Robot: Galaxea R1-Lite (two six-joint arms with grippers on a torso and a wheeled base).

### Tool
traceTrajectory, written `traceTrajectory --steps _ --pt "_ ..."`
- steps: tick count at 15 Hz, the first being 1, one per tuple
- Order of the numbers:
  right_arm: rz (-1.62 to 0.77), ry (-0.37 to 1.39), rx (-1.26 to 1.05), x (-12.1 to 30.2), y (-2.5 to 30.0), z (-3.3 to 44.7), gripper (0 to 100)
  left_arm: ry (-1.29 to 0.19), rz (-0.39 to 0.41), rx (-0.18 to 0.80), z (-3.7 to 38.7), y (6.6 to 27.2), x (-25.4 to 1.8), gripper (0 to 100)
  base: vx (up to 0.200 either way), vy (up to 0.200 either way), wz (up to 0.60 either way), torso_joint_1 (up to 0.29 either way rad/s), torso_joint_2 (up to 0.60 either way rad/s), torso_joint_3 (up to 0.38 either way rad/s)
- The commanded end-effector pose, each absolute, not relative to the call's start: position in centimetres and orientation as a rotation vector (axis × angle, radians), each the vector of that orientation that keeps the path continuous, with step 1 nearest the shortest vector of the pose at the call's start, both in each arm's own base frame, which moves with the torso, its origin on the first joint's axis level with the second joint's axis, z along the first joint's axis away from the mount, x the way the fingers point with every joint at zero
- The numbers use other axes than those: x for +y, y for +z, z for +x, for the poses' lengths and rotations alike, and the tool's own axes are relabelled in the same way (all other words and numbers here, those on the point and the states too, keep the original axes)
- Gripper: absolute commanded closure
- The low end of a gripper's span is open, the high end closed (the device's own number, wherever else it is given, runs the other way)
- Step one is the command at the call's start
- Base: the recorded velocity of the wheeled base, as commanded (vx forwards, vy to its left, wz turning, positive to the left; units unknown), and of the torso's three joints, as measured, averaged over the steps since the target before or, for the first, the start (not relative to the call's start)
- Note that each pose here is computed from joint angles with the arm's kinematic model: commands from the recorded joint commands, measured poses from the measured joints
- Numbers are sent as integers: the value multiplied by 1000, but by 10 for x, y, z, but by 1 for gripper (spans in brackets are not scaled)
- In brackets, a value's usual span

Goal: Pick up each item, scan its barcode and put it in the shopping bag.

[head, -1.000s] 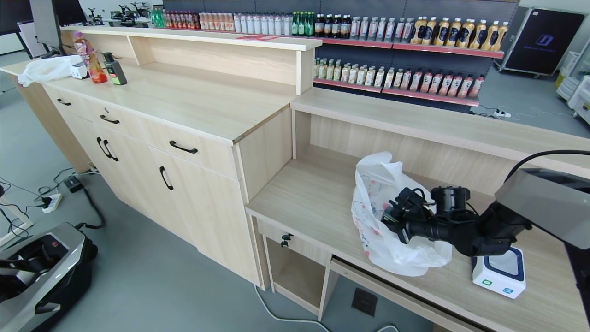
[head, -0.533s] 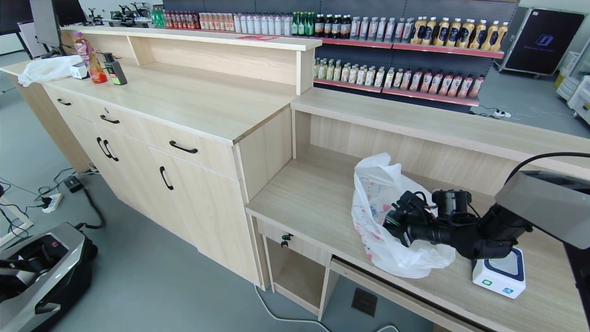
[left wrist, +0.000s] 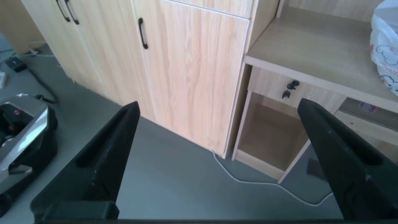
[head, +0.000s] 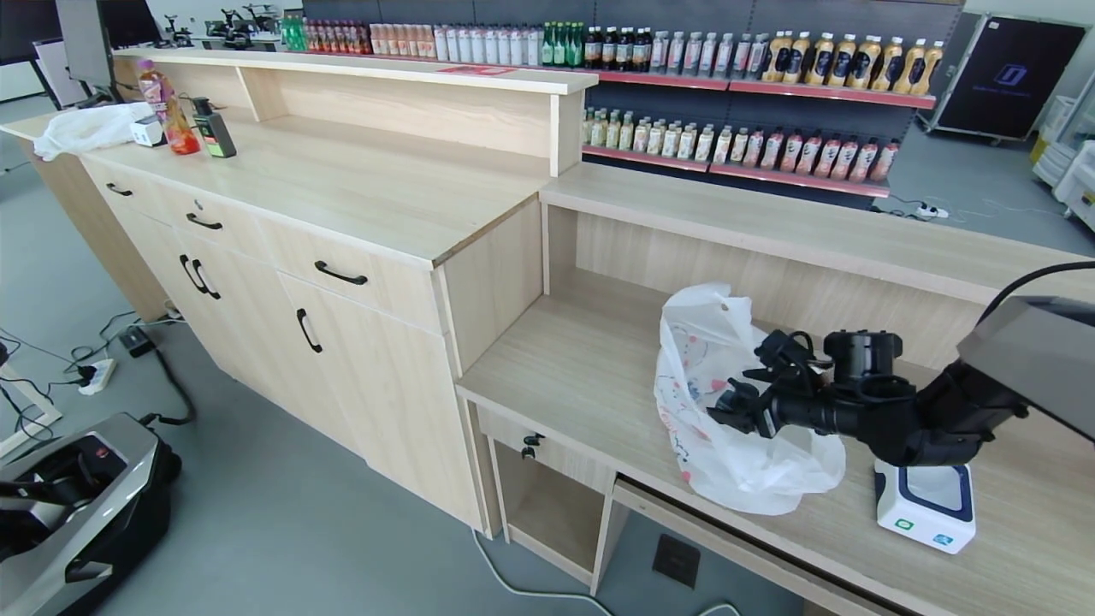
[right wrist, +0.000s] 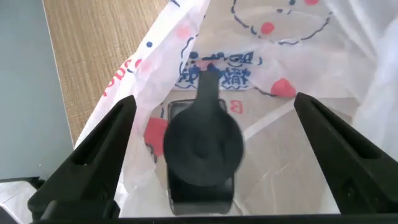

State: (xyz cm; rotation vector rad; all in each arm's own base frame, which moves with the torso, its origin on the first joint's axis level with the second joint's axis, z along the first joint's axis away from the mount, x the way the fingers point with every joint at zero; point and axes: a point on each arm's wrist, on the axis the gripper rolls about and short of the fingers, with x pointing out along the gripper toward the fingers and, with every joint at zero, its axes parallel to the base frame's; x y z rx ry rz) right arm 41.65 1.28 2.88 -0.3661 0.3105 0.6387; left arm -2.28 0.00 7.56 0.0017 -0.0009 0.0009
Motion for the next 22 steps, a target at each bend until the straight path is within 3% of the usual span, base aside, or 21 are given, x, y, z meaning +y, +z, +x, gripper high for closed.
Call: traceTrajectory --steps 1,6,8,9,12,17,20,22 --pt "-345 592 227 6 83 405 0 2 2 -3 -23 76 0 0 0 0 0 0 0 0" --pt "-330 505 144 -15 156 351 0 2 2 -2 -23 76 0 0 0 0 0 0 0 0" --pt "-338 435 127 -32 184 311 0 2 2 -3 -23 76 0 0 0 0 0 0 0 0" --pt "-343 342 144 -52 195 266 0 2 2 -2 -23 76 0 0 0 0 0 0 0 0" --pt "-463 160 237 -83 188 190 0 2 2 -3 -23 76 0 0 0 0 -200 -2 -1 1" --pt "-465 -82 225 -98 205 143 0 2 2 -2 -23 76 0 0 0 0 -600 -1 1 5" --pt "-369 -474 376 -115 190 118 0 2 2 -2 -23 76 0 0 0 0 -600 2 -1 1" --pt "-225 -611 490 -134 174 119 0 2 2 -2 -23 76 0 0 0 0 0 0 0 0"
